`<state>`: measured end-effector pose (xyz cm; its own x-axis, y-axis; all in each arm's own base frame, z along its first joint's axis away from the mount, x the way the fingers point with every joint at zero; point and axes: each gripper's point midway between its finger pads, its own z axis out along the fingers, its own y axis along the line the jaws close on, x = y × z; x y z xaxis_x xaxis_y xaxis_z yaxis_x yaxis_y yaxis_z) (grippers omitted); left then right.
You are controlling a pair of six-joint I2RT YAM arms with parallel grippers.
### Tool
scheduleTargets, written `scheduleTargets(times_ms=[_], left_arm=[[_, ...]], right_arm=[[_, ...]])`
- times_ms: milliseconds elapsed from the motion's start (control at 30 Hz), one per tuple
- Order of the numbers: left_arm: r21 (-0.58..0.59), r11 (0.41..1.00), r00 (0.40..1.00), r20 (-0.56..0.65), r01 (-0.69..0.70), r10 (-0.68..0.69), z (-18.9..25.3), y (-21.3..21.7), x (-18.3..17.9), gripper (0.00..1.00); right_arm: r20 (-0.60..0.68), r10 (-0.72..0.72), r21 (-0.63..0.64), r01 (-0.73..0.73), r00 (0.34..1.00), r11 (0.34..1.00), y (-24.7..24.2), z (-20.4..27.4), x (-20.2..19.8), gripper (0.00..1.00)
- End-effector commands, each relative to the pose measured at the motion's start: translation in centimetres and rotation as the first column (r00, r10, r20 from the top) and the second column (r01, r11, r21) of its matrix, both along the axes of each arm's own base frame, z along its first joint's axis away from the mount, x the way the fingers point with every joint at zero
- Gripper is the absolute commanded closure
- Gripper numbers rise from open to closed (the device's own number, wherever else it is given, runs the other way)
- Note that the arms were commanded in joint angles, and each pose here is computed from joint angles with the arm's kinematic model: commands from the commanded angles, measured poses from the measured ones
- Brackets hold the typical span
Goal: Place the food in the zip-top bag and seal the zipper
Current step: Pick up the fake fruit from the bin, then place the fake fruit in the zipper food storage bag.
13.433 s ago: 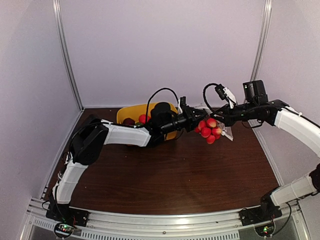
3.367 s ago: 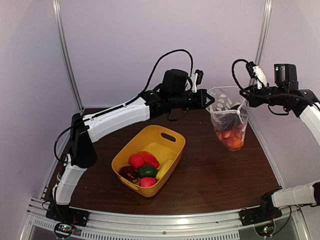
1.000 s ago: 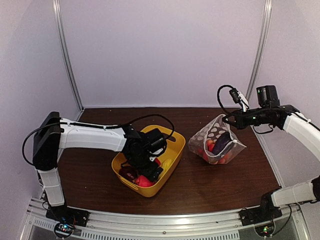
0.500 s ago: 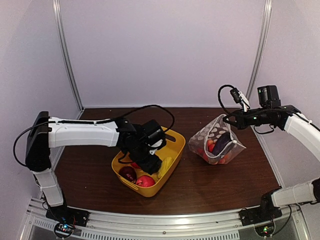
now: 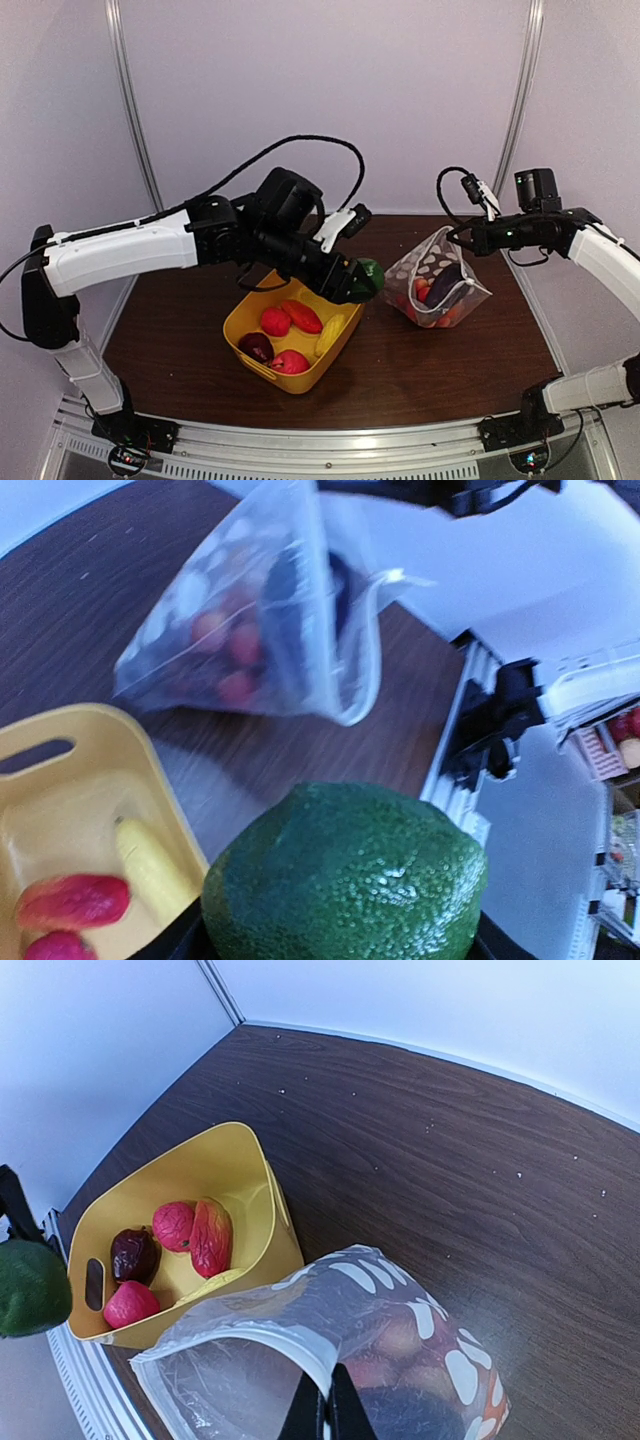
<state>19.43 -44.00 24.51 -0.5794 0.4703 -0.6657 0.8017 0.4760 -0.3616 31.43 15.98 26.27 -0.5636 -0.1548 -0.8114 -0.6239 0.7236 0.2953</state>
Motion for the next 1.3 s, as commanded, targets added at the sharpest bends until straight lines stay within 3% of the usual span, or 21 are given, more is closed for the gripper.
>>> scheduleTargets(times_ms=[0, 233, 567, 700, 800, 833, 867, 900, 1267], left_arm=[[-0.412, 0.895, 0.985, 0.041, 0.170, -0.168, 9.4, -6.6, -2.1, 0.48], [-0.540, 0.839, 0.974, -0.148, 0.063, -0.169, 9.3, -12.1, -0.5, 0.49], [-0.442, 0.886, 0.951, -0.309, -0.141, -0.003, 3.5, -15.4, 5.1, 0.46], [-0.366, 0.908, 0.939, -0.337, -0.205, 0.076, 0.8, -15.6, 6.7, 0.37], [-0.314, 0.897, 0.884, -0.442, -0.312, 0.153, -1.6, -14.9, 8.4, 0.28], [-0.303, 0.886, 0.855, -0.489, -0.351, 0.172, -2.3, -14.7, 8.9, 0.15], [-0.308, 0.878, 0.843, -0.510, -0.367, 0.174, -2.4, -14.6, 9.2, 0.04], [-0.319, 0.871, 0.839, -0.515, -0.374, 0.172, -2.0, -14.7, 9.3, 0.03], [-0.467, 0.805, 0.882, -0.451, -0.366, 0.140, 6.8, -14.2, 8.6, 0.02]], right_arm=[[0.020, -0.035, 0.014, 0.035, 0.999, 0.999, 0.1, 1.7, 0.9, 1.00], [0.035, -0.070, 0.031, 0.069, 0.997, 0.997, 0.2, 3.0, 1.3, 1.00], [0.030, -0.038, 0.121, 0.034, 0.999, 0.992, 1.2, 5.2, 0.3, 1.00], [0.037, -0.018, 0.158, 0.012, 0.999, 0.987, 1.6, 5.9, -0.3, 1.00], [0.031, 0.010, 0.162, -0.015, 0.999, 0.987, 2.0, 5.7, -0.7, 1.00], [0.031, 0.020, 0.158, -0.024, 0.999, 0.987, 2.1, 5.6, -0.9, 1.00], [0.029, 0.028, 0.155, -0.032, 0.999, 0.987, 2.3, 5.4, -1.1, 1.00], [0.030, 0.034, 0.154, -0.038, 0.999, 0.987, 2.4, 5.3, -1.4, 1.00], [0.018, 0.028, 0.170, -0.031, 0.999, 0.985, 2.6, 5.6, -1.1, 1.00]])
